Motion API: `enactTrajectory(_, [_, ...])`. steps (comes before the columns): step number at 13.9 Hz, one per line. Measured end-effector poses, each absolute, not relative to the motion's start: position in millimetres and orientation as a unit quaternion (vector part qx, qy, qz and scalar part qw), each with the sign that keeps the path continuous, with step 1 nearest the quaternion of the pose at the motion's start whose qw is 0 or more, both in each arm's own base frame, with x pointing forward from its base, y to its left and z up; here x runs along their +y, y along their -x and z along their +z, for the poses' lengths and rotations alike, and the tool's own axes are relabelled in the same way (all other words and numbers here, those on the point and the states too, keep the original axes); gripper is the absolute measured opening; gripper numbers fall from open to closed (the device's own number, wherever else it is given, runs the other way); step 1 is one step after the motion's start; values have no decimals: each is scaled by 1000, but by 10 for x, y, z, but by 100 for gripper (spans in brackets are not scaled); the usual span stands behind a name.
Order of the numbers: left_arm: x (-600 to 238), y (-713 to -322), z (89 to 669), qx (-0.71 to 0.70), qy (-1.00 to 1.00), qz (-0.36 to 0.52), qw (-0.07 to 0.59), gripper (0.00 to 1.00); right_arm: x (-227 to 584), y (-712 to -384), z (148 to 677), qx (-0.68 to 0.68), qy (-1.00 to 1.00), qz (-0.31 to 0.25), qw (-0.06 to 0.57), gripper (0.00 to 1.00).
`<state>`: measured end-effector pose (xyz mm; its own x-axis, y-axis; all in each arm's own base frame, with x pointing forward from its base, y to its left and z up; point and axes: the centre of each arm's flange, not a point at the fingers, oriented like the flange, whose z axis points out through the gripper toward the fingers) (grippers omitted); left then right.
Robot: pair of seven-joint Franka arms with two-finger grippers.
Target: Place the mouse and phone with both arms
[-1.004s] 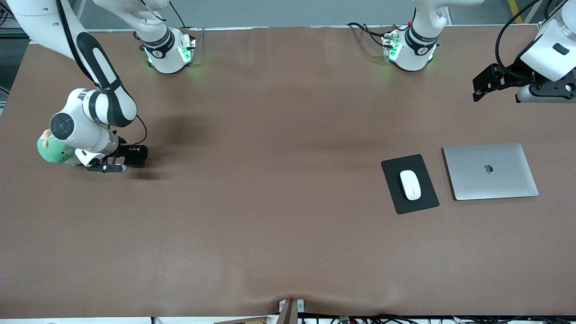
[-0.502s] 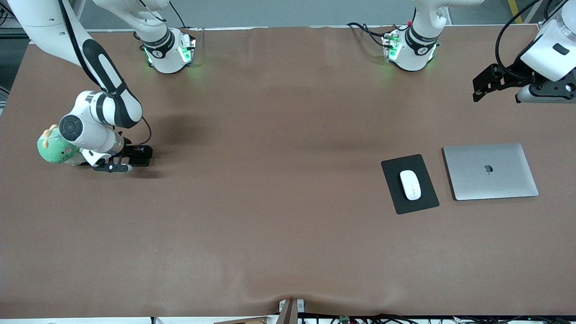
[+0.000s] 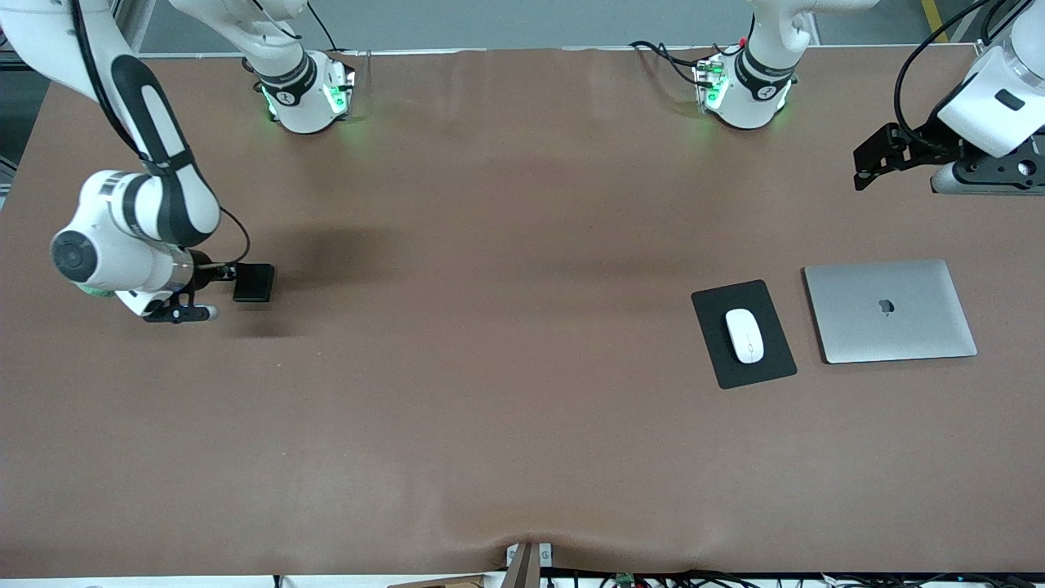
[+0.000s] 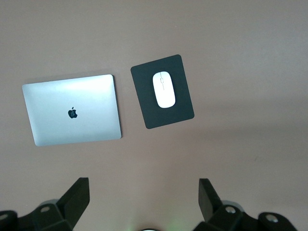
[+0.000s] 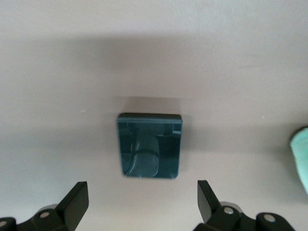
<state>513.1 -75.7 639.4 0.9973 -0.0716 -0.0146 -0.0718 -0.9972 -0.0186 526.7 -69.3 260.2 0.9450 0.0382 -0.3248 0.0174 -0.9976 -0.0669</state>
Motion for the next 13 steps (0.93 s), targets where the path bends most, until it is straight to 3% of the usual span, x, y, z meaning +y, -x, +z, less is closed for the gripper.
enactTrajectory(10, [-728,-5134,6398,33,999,7,9,100,-343,-5722,4691,-73,977,193,47,100])
enactTrajectory(13, [-728,-5131,6404,33,999,6,9,100,-356,-5738,5026,-85,977,190,52,100])
